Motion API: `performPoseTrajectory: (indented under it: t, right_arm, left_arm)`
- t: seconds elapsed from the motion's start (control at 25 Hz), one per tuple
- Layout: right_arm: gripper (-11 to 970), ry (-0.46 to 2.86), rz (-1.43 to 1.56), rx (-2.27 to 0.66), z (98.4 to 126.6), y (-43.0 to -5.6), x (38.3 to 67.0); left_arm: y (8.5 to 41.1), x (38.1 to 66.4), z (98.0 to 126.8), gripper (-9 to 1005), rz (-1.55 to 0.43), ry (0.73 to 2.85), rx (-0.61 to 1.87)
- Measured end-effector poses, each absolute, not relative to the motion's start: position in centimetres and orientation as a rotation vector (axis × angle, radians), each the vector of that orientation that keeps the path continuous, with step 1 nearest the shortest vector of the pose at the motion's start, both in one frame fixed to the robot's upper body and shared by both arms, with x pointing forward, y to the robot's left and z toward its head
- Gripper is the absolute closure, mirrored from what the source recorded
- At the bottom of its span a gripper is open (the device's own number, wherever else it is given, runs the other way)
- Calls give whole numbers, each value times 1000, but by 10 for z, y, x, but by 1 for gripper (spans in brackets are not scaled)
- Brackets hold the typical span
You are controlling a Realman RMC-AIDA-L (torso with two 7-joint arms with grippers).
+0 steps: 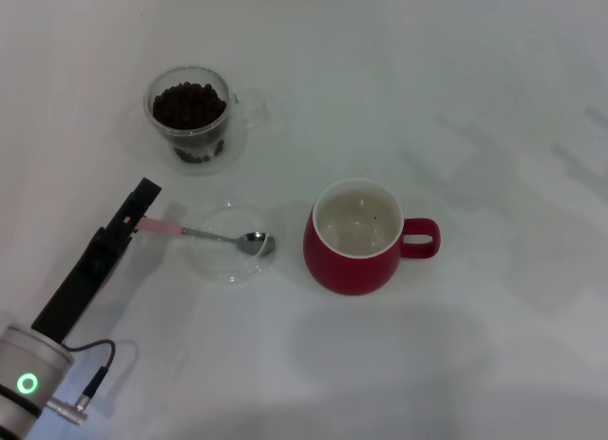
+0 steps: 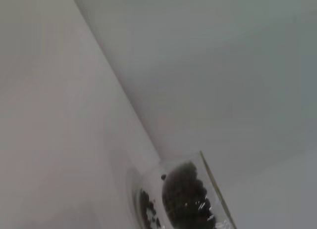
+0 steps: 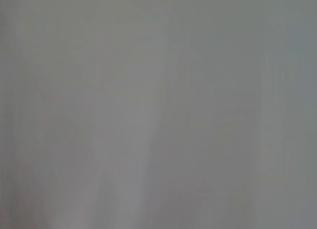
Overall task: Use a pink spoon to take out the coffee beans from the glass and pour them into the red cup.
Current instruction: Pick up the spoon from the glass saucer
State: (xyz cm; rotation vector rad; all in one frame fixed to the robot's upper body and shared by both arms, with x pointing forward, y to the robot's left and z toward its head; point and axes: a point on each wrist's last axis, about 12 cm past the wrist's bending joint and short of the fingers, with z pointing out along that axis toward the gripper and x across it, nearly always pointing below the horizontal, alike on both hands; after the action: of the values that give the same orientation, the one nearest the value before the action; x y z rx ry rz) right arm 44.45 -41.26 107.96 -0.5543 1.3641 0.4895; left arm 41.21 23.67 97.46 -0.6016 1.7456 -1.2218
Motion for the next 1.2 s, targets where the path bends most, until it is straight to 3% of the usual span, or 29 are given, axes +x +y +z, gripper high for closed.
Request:
performPoseTrajectory:
  t: [0.48,0.92,1.2]
  right_arm:
    - [164,1381,476,-532,1075,-414,439]
    - [165,1385,481,-522,1073,-411,437]
    - [165,1380,488,-519,1072,-409,435]
  left_arm:
    - [231,412,974,167,-1232,1764,-574]
    - [233,410,972,329,-1224,1775,-591]
    - [236,411,972,629,-1216,1778,-592]
